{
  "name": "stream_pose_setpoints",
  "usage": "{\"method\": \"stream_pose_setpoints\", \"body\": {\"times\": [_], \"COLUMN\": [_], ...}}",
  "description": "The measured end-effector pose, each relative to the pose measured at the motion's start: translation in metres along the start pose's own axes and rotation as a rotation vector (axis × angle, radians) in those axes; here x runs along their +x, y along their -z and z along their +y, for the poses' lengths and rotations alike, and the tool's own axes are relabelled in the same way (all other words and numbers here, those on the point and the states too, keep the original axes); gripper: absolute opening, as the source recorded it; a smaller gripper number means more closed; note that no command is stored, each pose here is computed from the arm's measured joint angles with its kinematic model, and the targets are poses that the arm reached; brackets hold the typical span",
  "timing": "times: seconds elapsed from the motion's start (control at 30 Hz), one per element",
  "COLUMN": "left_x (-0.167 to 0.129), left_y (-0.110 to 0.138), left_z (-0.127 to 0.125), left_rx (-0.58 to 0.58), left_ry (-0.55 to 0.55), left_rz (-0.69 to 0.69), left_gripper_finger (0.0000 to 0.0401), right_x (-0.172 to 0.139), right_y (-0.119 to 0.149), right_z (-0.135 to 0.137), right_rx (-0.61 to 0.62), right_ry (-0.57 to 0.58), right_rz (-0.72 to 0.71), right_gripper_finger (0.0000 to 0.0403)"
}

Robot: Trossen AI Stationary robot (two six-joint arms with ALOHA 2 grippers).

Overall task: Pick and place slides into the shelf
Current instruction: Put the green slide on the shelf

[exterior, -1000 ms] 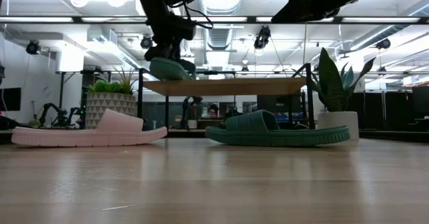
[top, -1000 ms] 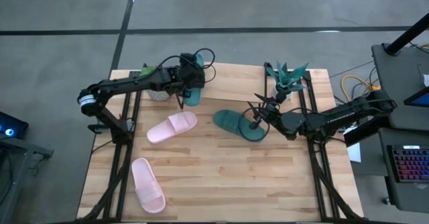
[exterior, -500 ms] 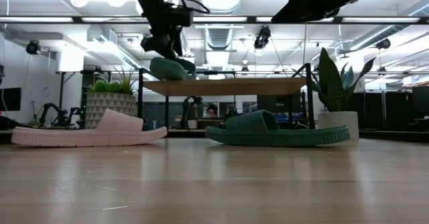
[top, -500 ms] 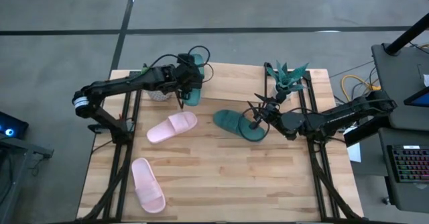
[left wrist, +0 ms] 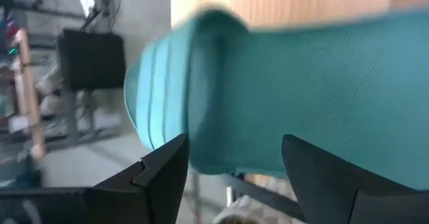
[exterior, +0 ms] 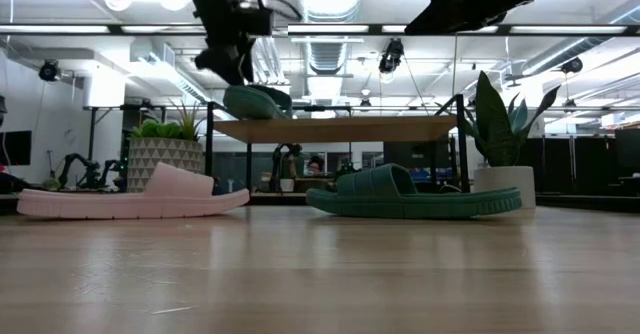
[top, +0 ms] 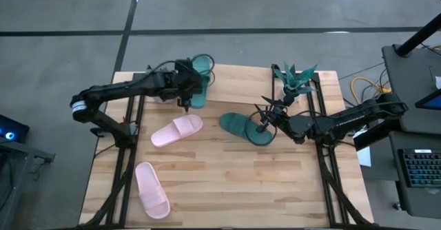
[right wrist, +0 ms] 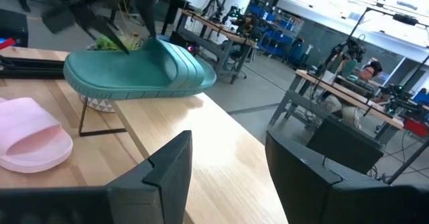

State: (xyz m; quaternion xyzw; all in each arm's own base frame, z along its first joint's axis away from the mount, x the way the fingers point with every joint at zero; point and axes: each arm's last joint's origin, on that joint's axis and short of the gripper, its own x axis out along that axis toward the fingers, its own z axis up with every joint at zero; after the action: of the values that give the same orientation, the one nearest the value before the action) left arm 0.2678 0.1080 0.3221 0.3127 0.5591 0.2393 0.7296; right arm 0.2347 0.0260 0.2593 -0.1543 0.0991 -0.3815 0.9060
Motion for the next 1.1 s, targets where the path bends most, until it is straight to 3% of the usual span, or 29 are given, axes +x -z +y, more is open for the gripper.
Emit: {"method": "stream_pose_setpoints", "body": {"times": [0.17, 0.53, 0.63, 0.8, 0.9, 1.0, 1.1], "left_x": [0.014, 0.008, -0.001, -0.022, -0.036, -0.052, -0.068], "left_y": [0.000, -0.005, -0.009, -0.012, -0.010, -0.008, -0.005], "left_z": [-0.003, 0.005, 0.007, 0.004, 0.000, -0.008, -0.018], "left_rx": [0.055, 0.038, 0.010, -0.084, -0.157, -0.181, -0.180], "left_ry": [-0.116, -0.137, -0.086, 0.143, 0.178, 0.196, 0.219], "left_rz": [0.149, 0.105, 0.001, -0.247, -0.298, -0.338, -0.387], "left_gripper_finger": [0.0224, 0.0224, 0.0224, 0.0224, 0.0224, 0.0224, 0.0224], "right_x": [0.000, 0.000, 0.000, 0.000, 0.000, 0.000, -0.001], "right_y": [0.000, 0.000, 0.000, 0.000, 0.001, 0.004, 0.007], "right_z": [0.000, 0.000, 0.000, 0.000, 0.001, 0.004, 0.010], "right_rx": [0.000, 0.000, -0.001, -0.013, -0.036, -0.122, -0.317], "right_ry": [0.000, 0.000, 0.000, -0.001, -0.010, -0.118, -0.285], "right_rz": [0.000, 0.000, 0.001, 0.002, 0.003, -0.001, -0.019], "right_gripper_finger": [0.0180, 0.0180, 0.0180, 0.0180, 0.0180, 0.0180, 0.0180]}}
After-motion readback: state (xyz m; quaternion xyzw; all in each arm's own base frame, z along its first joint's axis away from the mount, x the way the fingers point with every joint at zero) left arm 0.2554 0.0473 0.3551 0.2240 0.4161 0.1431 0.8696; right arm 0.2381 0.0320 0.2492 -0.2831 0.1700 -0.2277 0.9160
